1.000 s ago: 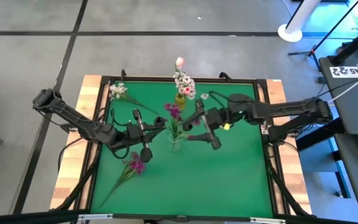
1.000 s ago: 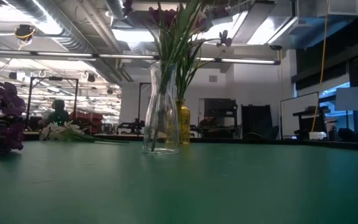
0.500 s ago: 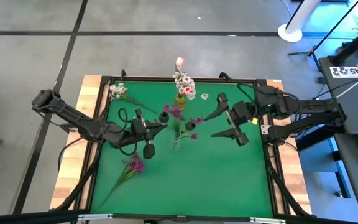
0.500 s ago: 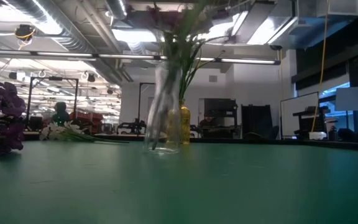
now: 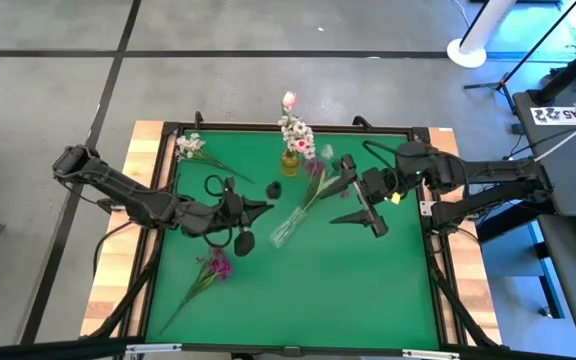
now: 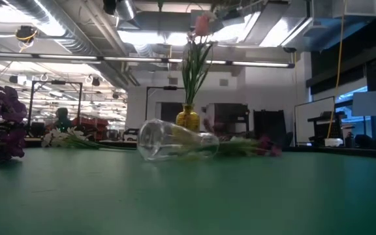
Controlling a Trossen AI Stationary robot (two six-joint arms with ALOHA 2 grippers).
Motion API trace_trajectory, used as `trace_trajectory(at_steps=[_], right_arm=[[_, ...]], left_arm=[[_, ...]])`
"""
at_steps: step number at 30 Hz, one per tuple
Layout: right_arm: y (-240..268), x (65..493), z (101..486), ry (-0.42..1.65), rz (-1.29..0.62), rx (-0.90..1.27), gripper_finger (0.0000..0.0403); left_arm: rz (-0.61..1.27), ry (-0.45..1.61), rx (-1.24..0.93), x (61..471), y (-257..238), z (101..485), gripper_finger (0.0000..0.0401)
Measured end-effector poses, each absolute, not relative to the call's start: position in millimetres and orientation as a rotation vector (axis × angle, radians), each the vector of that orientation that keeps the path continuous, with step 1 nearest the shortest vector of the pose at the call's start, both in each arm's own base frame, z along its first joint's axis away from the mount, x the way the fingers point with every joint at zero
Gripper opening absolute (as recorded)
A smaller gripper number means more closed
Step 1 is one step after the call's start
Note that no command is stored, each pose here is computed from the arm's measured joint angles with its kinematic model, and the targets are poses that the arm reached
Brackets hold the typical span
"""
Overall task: Sort flowers into vase by color
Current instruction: Put the black flower into the transparent vase
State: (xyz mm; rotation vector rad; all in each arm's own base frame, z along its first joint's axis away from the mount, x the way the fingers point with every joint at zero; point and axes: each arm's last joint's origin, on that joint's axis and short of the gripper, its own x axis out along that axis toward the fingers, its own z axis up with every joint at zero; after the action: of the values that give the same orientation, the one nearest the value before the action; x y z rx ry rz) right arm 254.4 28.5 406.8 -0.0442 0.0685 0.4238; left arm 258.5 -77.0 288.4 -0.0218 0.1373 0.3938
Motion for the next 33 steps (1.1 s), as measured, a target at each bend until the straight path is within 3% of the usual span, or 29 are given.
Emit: trace_trajectory(at_steps=[9, 33], right_arm=[[27.9, 254.2, 405.2, 0.087, 0.404, -0.043, 0.0269], [17.5, 231.6, 372.8, 0.515, 0.074, 0.057, 0.0269]], left_arm=[[0.392, 0.116, -0.012, 259.1, -77.2, 291.0, 0.0], [0.338, 0.108, -0.025, 255.3, -86.3, 292.8, 0.0]])
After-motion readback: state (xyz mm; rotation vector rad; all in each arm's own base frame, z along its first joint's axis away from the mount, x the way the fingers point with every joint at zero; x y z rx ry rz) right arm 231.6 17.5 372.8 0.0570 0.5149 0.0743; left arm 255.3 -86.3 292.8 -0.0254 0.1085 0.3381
